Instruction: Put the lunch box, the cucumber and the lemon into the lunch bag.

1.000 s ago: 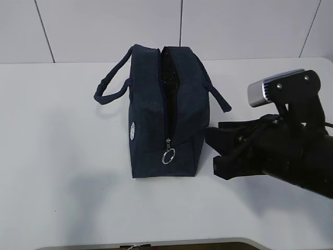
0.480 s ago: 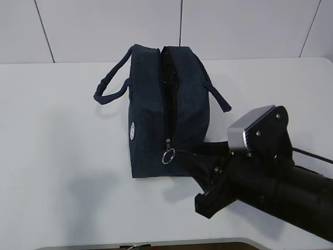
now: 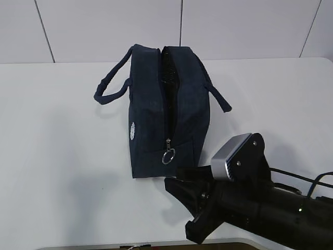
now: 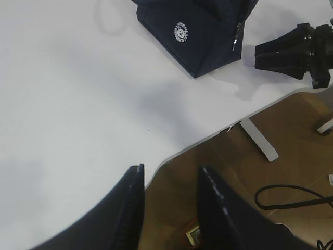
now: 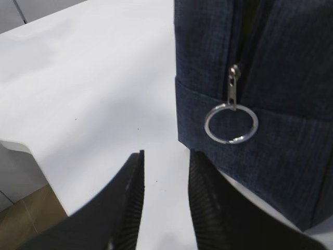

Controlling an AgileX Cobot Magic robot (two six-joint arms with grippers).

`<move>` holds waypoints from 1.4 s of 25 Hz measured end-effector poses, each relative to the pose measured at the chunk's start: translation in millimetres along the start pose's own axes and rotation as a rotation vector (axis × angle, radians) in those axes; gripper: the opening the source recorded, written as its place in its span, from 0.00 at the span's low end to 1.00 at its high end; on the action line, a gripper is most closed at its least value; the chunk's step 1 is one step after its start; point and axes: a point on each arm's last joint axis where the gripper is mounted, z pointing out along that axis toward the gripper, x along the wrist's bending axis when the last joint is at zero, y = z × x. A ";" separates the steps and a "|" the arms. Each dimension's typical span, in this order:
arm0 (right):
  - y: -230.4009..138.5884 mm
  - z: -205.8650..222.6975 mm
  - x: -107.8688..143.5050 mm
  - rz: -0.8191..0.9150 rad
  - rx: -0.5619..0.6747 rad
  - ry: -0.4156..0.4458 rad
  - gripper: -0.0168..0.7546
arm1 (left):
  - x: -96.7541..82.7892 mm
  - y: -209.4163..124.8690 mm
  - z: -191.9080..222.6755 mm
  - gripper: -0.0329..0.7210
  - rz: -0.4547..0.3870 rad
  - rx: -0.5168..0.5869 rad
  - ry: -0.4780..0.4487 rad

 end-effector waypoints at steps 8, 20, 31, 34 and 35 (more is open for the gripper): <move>-6.2 3.5 -2.5 0.026 -0.006 -0.016 0.43 | 0.0 0.0 0.0 0.36 -0.019 0.000 0.000; -9.2 22.5 -11.4 0.046 -0.011 -0.063 0.52 | 0.0 -0.1 0.2 0.36 -0.023 0.001 0.000; -12.2 32.5 -16.9 0.058 -0.025 -0.095 0.52 | 0.0 -0.1 0.2 0.36 -0.025 0.001 0.000; -9.6 34.3 -18.1 0.044 -0.038 -0.103 0.52 | 0.0 -0.1 0.2 0.36 -0.025 0.001 0.000; -9.1 34.6 -18.2 0.041 -0.040 -0.103 0.52 | 0.0 -0.1 0.2 0.36 -0.025 0.001 0.000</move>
